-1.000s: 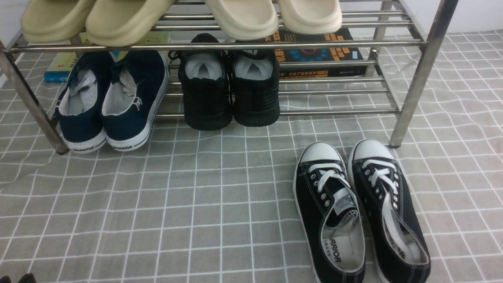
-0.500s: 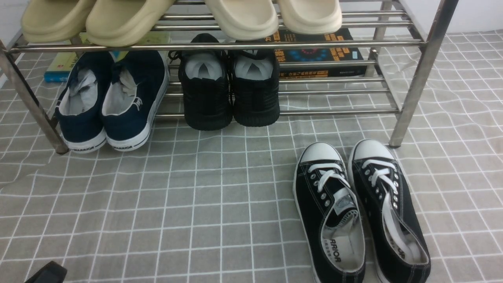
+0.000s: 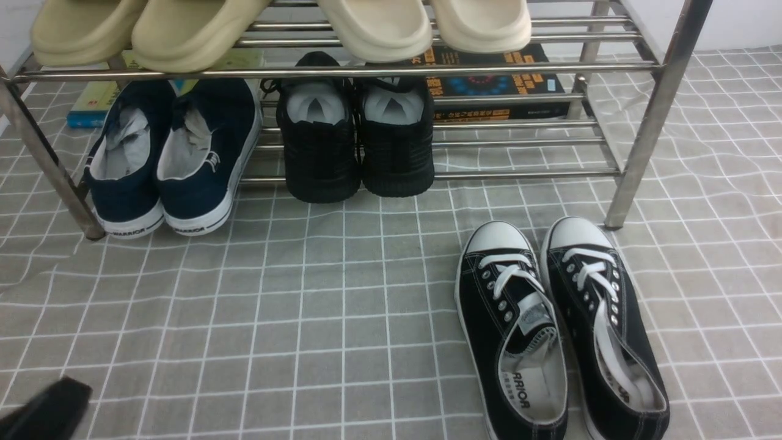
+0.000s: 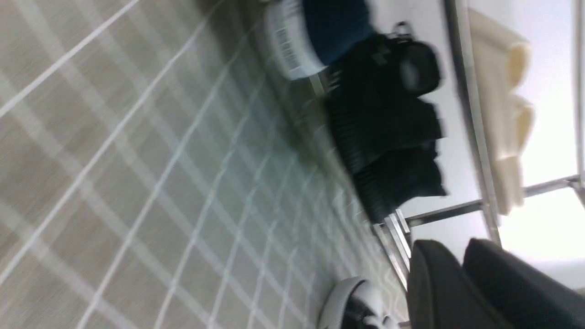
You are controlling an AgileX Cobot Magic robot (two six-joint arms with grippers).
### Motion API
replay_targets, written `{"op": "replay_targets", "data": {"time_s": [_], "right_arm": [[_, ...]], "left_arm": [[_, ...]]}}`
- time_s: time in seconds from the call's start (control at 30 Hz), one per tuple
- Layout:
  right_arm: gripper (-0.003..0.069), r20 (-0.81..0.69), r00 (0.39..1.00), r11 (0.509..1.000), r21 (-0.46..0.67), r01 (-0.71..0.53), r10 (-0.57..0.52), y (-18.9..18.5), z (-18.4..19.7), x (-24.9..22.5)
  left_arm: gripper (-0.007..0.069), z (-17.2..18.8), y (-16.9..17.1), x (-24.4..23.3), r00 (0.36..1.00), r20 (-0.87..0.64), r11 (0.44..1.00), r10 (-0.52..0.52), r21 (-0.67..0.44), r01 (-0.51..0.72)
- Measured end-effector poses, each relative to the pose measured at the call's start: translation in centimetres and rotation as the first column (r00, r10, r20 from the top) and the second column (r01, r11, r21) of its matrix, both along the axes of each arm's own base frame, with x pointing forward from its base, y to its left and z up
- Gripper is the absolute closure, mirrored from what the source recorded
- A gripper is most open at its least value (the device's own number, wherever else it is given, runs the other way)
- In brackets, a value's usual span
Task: Take the shoes off the shelf with your hand from the grey coffee tablecloth.
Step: 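Grasp the leftmost shoe on the bottom shelf of the shoe rack with the left gripper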
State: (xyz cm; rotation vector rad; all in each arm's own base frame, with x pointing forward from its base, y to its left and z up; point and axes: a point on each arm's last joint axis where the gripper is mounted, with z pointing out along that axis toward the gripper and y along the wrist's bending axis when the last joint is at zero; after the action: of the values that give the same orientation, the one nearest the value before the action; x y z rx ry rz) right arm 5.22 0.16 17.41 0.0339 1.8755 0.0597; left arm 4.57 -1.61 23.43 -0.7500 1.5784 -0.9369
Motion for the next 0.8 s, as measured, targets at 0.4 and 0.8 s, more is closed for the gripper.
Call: {"op": "replay_targets", "data": {"time_s": [0.4,0.8], "right_arm": [[0.0448,0.000,1.000,1.000,0.000,0.000,0.000,0.0,0.0,0.0],[0.0435,0.000,1.000,1.000,0.000,0.000,0.000,0.0,0.0,0.0]], "left_arm": [[0.0583,4.9,0.9,9.3,0.882,-0.467,0.913,0.062,0.384,0.139],[0.0118,6.6,2.4,26.6,0.743,-0.628,0.868,0.232,0.479,0.134]]}}
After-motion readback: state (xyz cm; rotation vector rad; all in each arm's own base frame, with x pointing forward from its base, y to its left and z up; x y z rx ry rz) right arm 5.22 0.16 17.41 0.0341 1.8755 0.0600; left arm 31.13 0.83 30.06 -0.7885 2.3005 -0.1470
